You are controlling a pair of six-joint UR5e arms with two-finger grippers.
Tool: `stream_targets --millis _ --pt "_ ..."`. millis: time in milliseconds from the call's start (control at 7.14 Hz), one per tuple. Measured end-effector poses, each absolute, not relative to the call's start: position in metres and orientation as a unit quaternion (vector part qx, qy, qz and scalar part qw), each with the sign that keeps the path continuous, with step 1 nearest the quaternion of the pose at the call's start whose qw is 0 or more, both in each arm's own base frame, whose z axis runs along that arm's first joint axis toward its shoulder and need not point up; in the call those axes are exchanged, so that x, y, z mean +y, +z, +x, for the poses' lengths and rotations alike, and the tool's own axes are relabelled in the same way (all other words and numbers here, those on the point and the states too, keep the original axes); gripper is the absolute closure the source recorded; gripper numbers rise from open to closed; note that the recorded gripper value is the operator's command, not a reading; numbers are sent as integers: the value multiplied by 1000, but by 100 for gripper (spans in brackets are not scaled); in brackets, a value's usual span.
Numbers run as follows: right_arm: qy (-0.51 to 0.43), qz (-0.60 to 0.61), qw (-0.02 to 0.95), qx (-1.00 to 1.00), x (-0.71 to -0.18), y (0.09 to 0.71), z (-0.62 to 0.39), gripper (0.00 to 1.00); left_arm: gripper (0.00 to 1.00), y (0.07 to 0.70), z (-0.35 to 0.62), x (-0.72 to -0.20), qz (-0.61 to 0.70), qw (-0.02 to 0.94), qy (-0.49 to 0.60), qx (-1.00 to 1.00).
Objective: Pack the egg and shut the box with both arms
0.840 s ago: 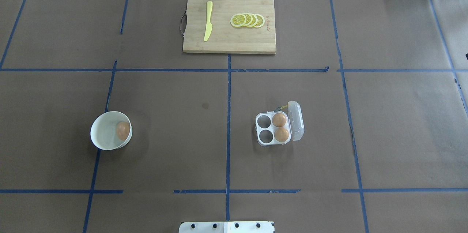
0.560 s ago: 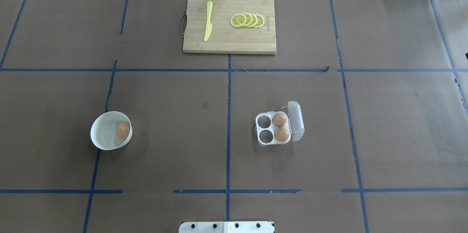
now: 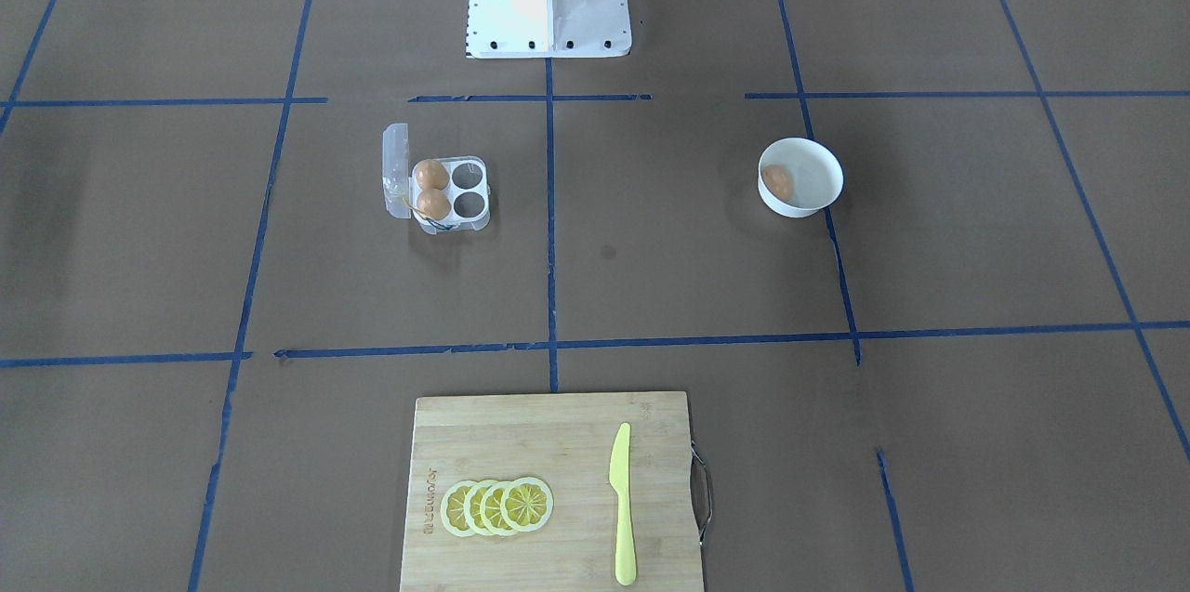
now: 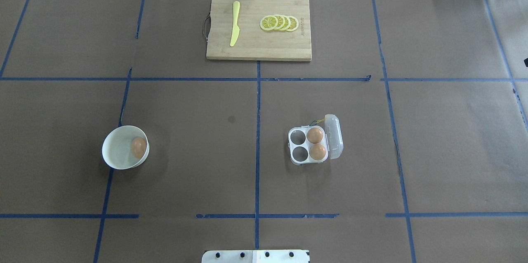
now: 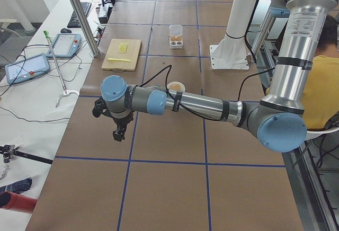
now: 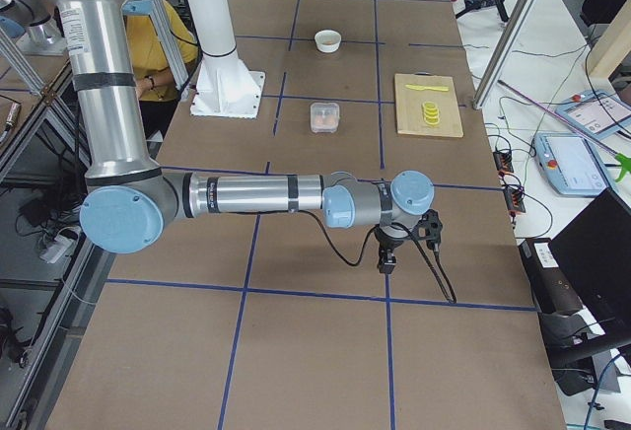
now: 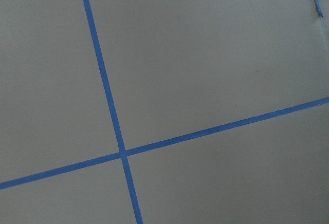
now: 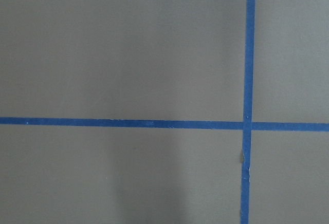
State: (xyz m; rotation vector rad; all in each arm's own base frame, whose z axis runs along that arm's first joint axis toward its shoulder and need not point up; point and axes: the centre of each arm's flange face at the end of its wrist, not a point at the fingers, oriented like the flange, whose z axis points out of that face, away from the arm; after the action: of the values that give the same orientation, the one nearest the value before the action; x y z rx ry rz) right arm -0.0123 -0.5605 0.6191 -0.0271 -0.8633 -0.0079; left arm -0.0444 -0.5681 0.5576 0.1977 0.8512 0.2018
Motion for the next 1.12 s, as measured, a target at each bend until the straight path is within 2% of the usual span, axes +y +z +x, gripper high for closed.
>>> stream_targets --millis 840,1120 --pt "-13 2 907 -422 -564 615 -14 0 0 509 -28 -565 140 884 133 426" --pt "-17 7 907 -421 -568 609 -17 0 0 489 27 -557 122 838 159 508"
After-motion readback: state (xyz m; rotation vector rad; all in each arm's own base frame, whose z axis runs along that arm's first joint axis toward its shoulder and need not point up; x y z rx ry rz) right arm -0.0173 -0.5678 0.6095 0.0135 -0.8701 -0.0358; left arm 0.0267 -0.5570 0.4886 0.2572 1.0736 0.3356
